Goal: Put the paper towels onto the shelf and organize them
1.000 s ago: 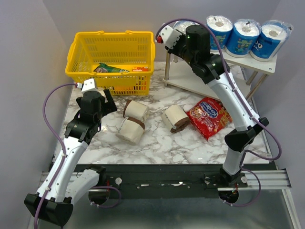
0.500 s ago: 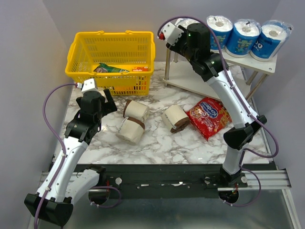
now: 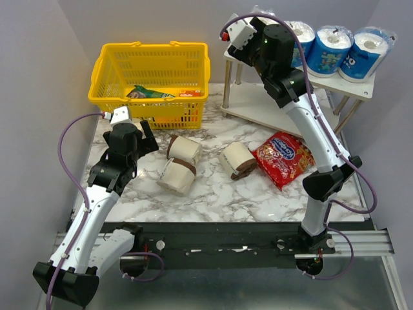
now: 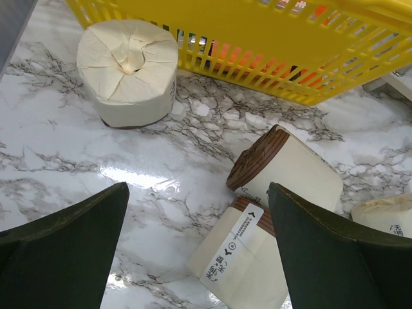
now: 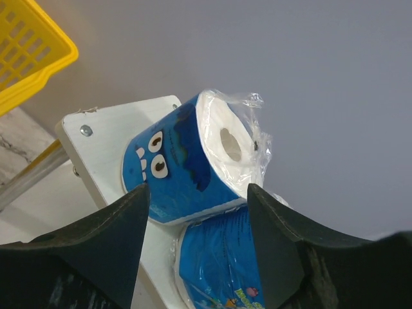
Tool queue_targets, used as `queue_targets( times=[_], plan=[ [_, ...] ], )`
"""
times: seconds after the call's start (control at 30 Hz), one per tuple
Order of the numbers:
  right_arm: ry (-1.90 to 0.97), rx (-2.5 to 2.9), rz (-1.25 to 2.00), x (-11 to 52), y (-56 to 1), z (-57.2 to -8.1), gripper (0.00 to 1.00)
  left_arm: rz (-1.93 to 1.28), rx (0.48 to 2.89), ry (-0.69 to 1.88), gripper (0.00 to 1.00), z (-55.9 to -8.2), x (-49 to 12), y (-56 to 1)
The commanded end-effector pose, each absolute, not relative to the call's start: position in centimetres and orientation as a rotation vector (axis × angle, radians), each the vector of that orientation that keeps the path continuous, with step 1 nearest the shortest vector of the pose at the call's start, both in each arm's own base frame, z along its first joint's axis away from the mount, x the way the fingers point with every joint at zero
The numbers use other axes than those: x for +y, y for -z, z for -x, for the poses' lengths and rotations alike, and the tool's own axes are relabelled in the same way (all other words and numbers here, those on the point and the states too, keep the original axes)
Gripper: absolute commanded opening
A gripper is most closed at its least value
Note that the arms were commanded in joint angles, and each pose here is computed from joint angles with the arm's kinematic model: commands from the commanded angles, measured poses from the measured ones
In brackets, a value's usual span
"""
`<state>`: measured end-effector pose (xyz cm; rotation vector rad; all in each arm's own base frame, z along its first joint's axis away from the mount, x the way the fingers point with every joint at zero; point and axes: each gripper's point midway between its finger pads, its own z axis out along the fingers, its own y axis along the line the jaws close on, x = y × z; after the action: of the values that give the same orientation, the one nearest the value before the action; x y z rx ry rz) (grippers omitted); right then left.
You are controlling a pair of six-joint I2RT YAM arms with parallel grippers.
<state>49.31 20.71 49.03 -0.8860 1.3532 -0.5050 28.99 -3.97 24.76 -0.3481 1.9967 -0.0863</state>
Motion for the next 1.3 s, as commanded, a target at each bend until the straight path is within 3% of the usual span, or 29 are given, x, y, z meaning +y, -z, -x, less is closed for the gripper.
queue_targets(
  times=[0.0, 0.33, 0.5, 0.73, 0.77, 0.87, 0.9, 0.97, 1.0, 1.27],
  plan=[
    [0.529, 1.307, 0.810, 19.9, -51.3, -49.6, 0.74, 0.353, 1.991, 0.100, 0.99, -29.1, -4.2, -24.7],
    [0.426, 1.279, 0.817, 21.2, -52.6, -46.3, 0.76, 0.354, 1.994, 0.095, 0.99, -29.3, -4.1, -24.6],
    [0.297, 1.307, 0.807, 23.4, -51.8, -41.3, 0.75, 0.357, 1.994, 0.090, 0.99, -29.2, -4.0, -24.6],
    [-0.147, 1.603, 0.427, 24.1, -43.8, -34.1, 0.72, 0.377, 1.975, 0.072, 0.99, -29.1, -3.6, -24.9],
    [-0.264, 1.718, 0.357, 25.1, -39.0, -33.1, 0.72, 0.375, 1.979, 0.073, 0.99, -29.1, -3.6, -24.8],
    [-0.483, 1.777, 0.143, 25.3, -35.7, -29.8, 0.72, 0.372, 1.984, 0.074, 0.99, -29.1, -3.7, -24.7],
    [-0.478, 1.856, 0.139, 25.2, -30.9, -28.9, 0.72, 0.371, 1.987, 0.074, 0.99, -29.2, -3.7, -24.6],
    [-0.580, 1.862, 0.003, 24.9, -29.7, -27.6, 0.72, 0.373, 1.986, 0.071, 0.99, -29.2, -3.7, -24.6],
    [-0.558, 1.921, -0.031, 24.3, -26.3, -27.1, 0.73, 0.372, 1.988, 0.072, 0.99, -29.2, -3.7, -24.6],
    [-0.628, 1.937, -0.445, 19.8, -19.7, -24.8, 0.76, 0.367, 1.982, 0.077, 0.99, -29.1, -3.8, -24.7]
  ],
)
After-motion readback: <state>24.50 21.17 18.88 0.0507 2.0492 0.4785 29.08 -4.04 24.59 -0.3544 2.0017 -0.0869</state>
